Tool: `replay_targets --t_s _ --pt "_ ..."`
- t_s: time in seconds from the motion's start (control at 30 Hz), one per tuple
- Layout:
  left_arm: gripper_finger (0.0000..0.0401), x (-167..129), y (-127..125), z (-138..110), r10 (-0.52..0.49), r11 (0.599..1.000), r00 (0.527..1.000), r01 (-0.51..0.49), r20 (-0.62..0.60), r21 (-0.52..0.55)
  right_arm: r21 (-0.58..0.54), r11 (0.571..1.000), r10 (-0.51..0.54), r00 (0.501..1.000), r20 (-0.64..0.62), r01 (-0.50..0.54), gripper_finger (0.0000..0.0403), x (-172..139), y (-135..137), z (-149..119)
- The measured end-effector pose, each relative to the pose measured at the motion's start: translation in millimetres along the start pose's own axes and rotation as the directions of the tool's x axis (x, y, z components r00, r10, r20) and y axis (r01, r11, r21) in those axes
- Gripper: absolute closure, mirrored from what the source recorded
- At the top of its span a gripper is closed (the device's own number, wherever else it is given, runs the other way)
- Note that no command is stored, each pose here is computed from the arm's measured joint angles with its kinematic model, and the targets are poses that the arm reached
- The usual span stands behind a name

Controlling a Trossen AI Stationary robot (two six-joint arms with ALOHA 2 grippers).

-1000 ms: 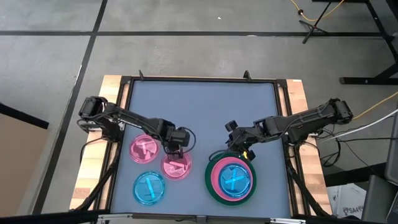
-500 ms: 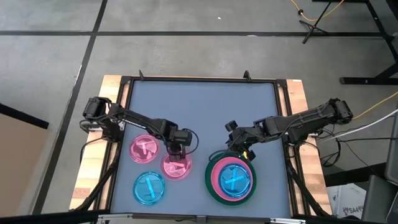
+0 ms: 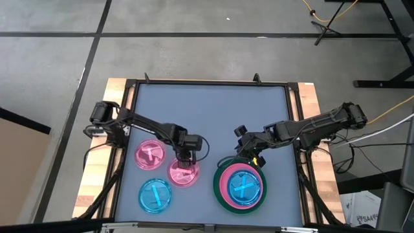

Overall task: Stack plastic plates
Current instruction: Stack the right light pink plate on top of the blue plate

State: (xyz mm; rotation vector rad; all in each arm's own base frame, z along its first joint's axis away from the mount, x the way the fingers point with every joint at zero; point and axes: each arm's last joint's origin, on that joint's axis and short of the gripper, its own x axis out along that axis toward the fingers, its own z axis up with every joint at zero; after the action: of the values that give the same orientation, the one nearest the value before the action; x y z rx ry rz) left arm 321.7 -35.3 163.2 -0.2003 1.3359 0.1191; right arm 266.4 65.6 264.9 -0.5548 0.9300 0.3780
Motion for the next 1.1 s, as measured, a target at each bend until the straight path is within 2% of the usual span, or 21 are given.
replay_targets --t_s 0.2,0.83,1.1 --pt "0.0283 11 -2 0 -0.049 0.999 0.998 0.049 -0.039 0.016 0.000 1.000 0.000 1.000 0.001 0.000 0.0290 0 0 0" --pt "0.0284 23 -1 0 -0.069 0.997 0.994 0.072 -0.083 0.031 0.000 1.000 -0.001 1.000 0.001 0.001 0.0290 0 0 0" --pt "0.0335 23 -1 1 -0.068 0.997 0.995 0.070 -0.070 0.032 0.000 1.000 0.000 1.000 0.001 0.000 0.0290 0 0 0"
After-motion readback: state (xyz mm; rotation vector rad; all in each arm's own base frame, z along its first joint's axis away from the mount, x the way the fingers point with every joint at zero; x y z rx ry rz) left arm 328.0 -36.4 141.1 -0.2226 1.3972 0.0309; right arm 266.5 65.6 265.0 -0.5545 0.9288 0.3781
